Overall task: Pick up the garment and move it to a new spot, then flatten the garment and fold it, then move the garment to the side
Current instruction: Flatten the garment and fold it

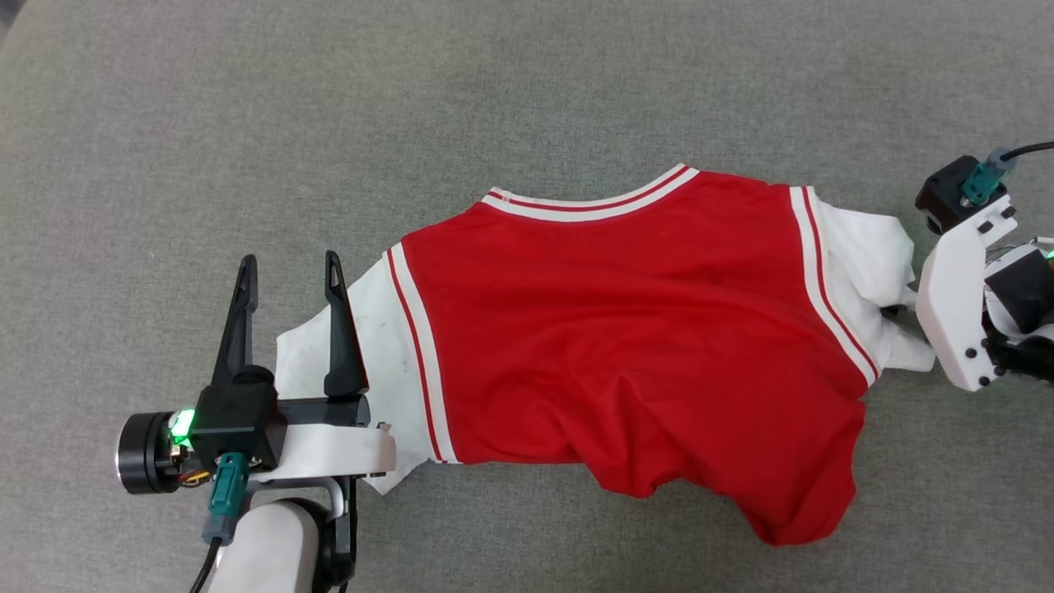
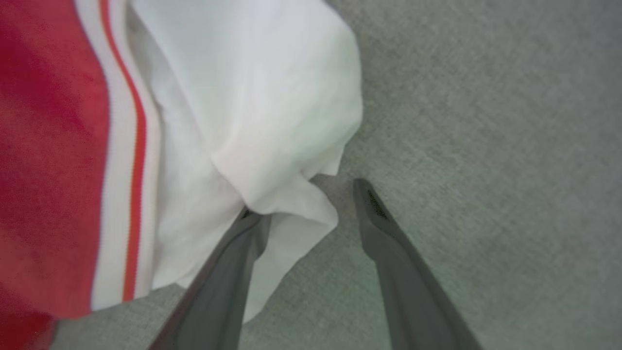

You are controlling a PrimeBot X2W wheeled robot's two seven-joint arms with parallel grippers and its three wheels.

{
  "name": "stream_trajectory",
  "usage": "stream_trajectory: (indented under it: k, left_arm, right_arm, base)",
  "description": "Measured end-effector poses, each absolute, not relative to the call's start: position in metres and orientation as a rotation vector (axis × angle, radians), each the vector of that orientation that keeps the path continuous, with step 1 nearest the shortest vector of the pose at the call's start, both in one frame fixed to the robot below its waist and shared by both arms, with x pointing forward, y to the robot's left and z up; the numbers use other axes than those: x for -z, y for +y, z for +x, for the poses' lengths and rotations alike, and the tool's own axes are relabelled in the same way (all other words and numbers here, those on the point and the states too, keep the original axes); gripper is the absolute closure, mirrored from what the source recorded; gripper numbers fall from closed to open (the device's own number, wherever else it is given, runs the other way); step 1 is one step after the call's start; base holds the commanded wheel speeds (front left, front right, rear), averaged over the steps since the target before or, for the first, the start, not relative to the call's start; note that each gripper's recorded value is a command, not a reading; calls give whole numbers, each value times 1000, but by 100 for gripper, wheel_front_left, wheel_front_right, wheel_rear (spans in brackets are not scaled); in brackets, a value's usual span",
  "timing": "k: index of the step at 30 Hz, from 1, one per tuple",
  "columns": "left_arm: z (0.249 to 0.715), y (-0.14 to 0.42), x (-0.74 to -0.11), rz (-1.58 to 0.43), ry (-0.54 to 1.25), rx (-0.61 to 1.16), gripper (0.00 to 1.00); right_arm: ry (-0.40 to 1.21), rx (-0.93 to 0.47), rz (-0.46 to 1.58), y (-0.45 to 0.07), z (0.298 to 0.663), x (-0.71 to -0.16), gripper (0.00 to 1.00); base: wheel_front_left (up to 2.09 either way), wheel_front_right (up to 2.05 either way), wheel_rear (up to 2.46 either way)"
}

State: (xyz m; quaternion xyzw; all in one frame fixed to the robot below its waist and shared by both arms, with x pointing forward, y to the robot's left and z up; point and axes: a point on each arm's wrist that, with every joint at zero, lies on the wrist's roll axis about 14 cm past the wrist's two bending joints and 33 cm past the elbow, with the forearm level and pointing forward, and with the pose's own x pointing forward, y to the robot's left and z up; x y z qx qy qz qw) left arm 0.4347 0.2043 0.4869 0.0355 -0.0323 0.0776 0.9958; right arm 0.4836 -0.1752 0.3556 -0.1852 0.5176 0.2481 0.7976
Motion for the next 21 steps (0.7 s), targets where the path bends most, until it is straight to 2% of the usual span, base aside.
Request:
stream_trajectory:
  k: [6, 12, 16, 21]
  left_arm:
    - [429, 202, -495, 62, -80, -146, 0]
    - [423, 195, -505, 50, -107, -128, 0]
    - [422, 187, -508, 40, -115, -102, 0]
    - [425, 182, -508, 37, -116, -85, 0]
  right_arm:
    - [938, -534, -356, -173, 493, -390, 100]
    - [797, -467, -368, -209, 495, -443, 100]
    - [834, -432, -352, -235, 465, -436, 100]
    - [978, -391, -271, -255, 414, -393, 100]
  base:
    - [0, 0, 0]
    - [0, 0, 0]
    - [0, 0, 0]
    - [0, 0, 0]
